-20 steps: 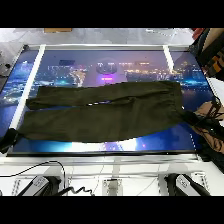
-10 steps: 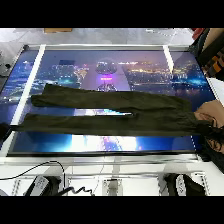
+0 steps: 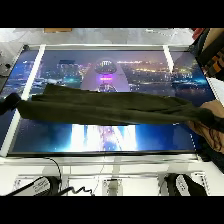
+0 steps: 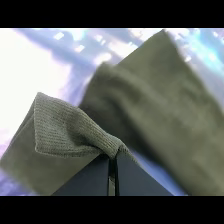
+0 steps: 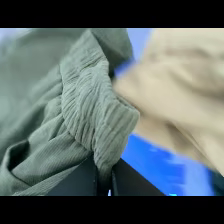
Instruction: Fold the clothes and pants, and hang the long-sleeved shirts on hangers.
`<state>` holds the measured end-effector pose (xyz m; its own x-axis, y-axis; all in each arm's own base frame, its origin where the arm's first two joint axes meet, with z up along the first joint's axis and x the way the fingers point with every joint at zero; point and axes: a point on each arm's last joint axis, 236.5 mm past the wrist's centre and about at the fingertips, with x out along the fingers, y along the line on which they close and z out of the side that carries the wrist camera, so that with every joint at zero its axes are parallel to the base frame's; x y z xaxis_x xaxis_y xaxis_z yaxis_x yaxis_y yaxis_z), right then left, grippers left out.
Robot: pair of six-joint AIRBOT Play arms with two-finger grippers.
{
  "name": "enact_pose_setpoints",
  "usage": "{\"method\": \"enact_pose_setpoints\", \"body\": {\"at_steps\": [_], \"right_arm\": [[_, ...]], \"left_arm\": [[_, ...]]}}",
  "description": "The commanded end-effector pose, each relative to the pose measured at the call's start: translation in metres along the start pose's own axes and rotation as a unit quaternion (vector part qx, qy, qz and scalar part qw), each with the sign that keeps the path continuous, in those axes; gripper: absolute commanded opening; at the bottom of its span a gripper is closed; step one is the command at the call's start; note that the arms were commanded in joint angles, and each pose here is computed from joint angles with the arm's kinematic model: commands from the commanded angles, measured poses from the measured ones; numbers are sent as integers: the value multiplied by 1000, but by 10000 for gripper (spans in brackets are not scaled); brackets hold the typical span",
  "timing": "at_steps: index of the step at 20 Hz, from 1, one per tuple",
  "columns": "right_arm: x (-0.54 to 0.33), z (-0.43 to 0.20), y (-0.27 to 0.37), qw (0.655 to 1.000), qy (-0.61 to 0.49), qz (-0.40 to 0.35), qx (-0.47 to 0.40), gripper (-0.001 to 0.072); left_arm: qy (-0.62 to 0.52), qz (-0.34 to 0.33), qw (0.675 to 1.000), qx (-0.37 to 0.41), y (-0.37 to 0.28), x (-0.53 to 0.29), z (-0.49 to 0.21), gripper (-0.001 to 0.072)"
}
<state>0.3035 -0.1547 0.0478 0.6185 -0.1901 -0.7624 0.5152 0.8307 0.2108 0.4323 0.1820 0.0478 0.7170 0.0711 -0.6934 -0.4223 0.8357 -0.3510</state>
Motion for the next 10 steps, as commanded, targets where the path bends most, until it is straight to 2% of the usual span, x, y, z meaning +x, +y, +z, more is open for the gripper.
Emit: {"method": "enact_pose_setpoints", "body": {"at_steps": [1, 5, 10], "right_arm": [[43, 46, 16, 998, -22, 37, 54, 20], [105, 72, 49, 997, 7, 60, 48, 21], [165, 96, 73, 991, -20, 67, 112, 22]], "left_arm": [[9, -13, 1000, -16, -36, 54, 21, 10], [18, -35, 999, -20, -70, 94, 27, 11], [-29, -50, 998, -23, -91, 118, 40, 14]]}}
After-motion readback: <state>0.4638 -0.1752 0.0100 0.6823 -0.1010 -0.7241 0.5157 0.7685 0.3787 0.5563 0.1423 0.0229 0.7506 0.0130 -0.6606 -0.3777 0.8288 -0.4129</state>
